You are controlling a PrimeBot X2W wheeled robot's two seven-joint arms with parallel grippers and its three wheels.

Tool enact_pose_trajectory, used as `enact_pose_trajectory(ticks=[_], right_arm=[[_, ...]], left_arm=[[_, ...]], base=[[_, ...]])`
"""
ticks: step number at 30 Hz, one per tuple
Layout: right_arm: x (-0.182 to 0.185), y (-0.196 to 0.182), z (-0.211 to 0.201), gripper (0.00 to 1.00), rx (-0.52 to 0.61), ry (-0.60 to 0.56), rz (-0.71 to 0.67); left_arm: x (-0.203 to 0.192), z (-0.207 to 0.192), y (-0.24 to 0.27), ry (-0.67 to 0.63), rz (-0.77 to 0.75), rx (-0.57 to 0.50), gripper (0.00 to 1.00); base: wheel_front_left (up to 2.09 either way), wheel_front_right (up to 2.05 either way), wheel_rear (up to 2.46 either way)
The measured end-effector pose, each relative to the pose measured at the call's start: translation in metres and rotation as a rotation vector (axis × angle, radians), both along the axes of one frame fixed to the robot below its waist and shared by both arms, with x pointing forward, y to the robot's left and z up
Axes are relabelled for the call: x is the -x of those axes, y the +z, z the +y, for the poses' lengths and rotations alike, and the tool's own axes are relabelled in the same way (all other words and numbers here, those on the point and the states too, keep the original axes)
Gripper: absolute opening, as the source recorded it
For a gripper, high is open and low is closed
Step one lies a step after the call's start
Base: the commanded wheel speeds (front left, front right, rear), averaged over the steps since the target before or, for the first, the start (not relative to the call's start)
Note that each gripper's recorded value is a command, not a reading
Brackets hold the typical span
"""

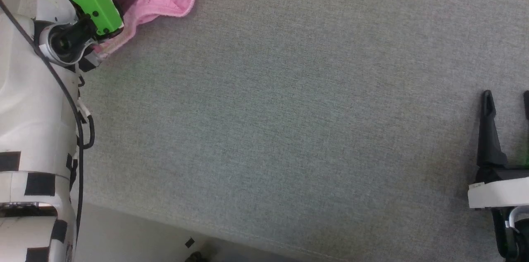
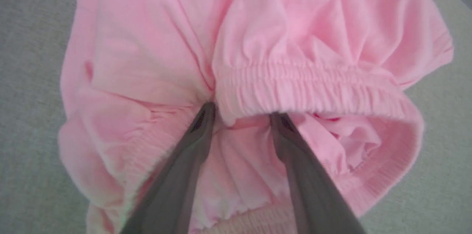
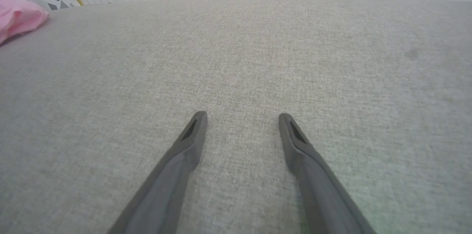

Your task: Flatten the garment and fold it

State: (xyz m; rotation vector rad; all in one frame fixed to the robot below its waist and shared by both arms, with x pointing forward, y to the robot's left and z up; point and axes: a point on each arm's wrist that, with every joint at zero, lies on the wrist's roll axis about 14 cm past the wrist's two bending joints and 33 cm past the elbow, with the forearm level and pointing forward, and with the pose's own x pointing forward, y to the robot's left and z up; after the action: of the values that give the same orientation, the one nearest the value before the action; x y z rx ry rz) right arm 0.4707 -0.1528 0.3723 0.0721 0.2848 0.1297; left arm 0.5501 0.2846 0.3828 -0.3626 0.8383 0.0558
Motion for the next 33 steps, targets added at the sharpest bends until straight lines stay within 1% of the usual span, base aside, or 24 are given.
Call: enact_pose_trajectory(ticks=[2,4,6,8,10,11,13,15,17,18,20,22,24,27,29,31,32,33], right_arm=[[0.0,0.002,0.002,1.0,-0.003,0.004,-0.002],[0.002,0.003,0.004,1.0,-0.01,0.01,-0.003],[0.004,0.006,0.007,1.0,-0.024,0.014,-0.006],[0.007,0.009,0.009,1.0,-0.038,0.015,-0.011],[0.01,0.012,0.011,1.0,-0.057,0.015,-0.017],[0.013,0.015,0.012,1.0,-0.066,0.013,-0.022],[0.017,0.019,0.013,1.0,-0.085,0.011,-0.032],[0.021,0.026,0.012,1.0,-0.102,0.002,-0.049],[0.026,0.033,0.009,1.0,-0.118,-0.011,-0.067],[0.029,0.037,0.007,1.0,-0.123,-0.019,-0.079],[0.033,0.045,0.003,1.0,-0.13,-0.033,-0.1],[0.039,0.053,-0.004,1.0,-0.133,-0.056,-0.12],[0.045,0.059,-0.013,1.0,-0.133,-0.081,-0.138],[0.055,0.068,-0.024,1.0,-0.126,-0.111,-0.162],[0.061,0.074,-0.033,1.0,-0.12,-0.136,-0.178],[0.068,0.076,-0.041,1.0,-0.121,-0.16,-0.185],[0.07,0.078,-0.044,1.0,-0.12,-0.169,-0.19],[0.072,0.079,-0.046,1.0,-0.119,-0.174,-0.193]], left_arm=[[-0.005,-0.002,0.009,0.002,-0.054,-0.002,0.0],[-0.013,-0.001,0.024,-0.015,-0.137,-0.051,0.0],[-0.023,0.006,0.05,-0.006,-0.254,-0.093,0.0],[-0.029,0.015,0.078,-0.016,-0.359,-0.163,0.0],[-0.038,0.014,0.11,-0.033,-0.457,-0.202,0.0],[-0.043,0.01,0.132,-0.054,-0.52,-0.223,0.0],[-0.053,-0.003,0.174,-0.083,-0.642,-0.233,0.0],[-0.058,-0.024,0.222,-0.137,-0.773,-0.248,0.0],[-0.058,-0.048,0.258,-0.196,-0.867,-0.252,0.0],[-0.056,-0.062,0.275,-0.226,-0.912,-0.241,0.0],[-0.049,-0.094,0.302,-0.282,-0.981,-0.167,0.0],[-0.039,-0.128,0.323,-0.351,-1.039,-0.12,0.0],[-0.029,-0.154,0.342,-0.388,-1.09,-0.042,0.0],[-0.012,-0.198,0.358,-0.471,-1.136,0.035,0.0],[-0.001,-0.229,0.355,-0.523,-1.143,0.112,0.0],[0.012,-0.26,0.33,-0.565,-1.088,0.202,0.0],[0.02,-0.273,0.31,-0.592,-1.043,0.224,0.0],[0.027,-0.282,0.292,-0.619,-1.006,0.219,0.0]], base=[[0.0,0.0,0.0],[0.0,0.0,0.0],[0.0,0.0,0.0],[0.0,0.0,0.0],[0.0,0.0,0.0],[0.0,0.0,0.0],[0.0,0.0,0.0],[0.0,0.0,0.0],[0.0,0.0,0.0],[0.0,0.0,0.0],[0.0,0.0,0.0],[0.0,0.0,0.0],[0.0,0.0,0.0],[0.0,0.0,0.0],[0.0,0.0,0.0],[0.0,0.0,0.0],[0.0,0.0,0.0],[0.0,0.0,0.0]])
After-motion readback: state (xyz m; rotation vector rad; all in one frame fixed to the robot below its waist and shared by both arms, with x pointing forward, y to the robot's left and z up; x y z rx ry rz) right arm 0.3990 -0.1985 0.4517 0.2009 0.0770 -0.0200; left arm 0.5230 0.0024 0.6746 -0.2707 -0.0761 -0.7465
